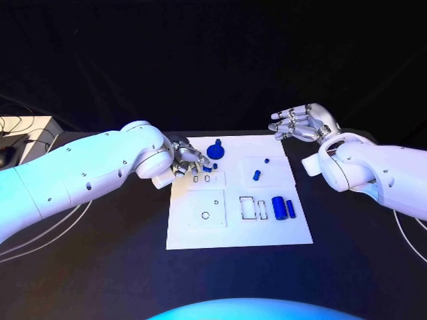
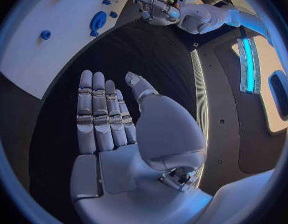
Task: Assemble the parts on the task board
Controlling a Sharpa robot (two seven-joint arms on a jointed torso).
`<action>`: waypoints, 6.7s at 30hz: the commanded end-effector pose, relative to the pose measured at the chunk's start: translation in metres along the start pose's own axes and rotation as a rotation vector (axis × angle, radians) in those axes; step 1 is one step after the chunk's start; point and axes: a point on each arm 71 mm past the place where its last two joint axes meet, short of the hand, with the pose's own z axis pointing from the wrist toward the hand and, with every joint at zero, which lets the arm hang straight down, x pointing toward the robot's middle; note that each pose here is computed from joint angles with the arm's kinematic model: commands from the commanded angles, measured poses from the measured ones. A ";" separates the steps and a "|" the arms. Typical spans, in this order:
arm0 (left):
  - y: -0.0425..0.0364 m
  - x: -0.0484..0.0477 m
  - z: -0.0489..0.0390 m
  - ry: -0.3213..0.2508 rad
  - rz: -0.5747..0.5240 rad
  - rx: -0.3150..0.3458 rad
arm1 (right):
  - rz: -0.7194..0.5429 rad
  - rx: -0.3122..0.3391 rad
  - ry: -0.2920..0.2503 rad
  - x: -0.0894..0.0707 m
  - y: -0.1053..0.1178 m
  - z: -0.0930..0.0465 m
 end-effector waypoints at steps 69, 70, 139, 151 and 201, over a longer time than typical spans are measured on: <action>0.0056 0.0217 0.0230 -0.097 0.220 -0.067 | 0.021 -0.009 0.021 0.004 0.001 -0.001; 0.0055 0.0218 0.0231 -0.096 0.221 -0.067 | 0.022 -0.009 0.022 0.004 0.001 -0.001; -0.0019 0.0322 0.0292 0.004 0.249 -0.080 | 0.029 0.000 0.032 0.005 0.000 -0.001; -0.0023 0.0289 0.0299 -0.025 0.244 -0.074 | 0.029 0.005 0.036 0.006 -0.002 -0.002; -0.0029 0.0282 0.0316 -0.011 0.262 -0.084 | 0.029 0.008 0.040 0.007 -0.004 -0.002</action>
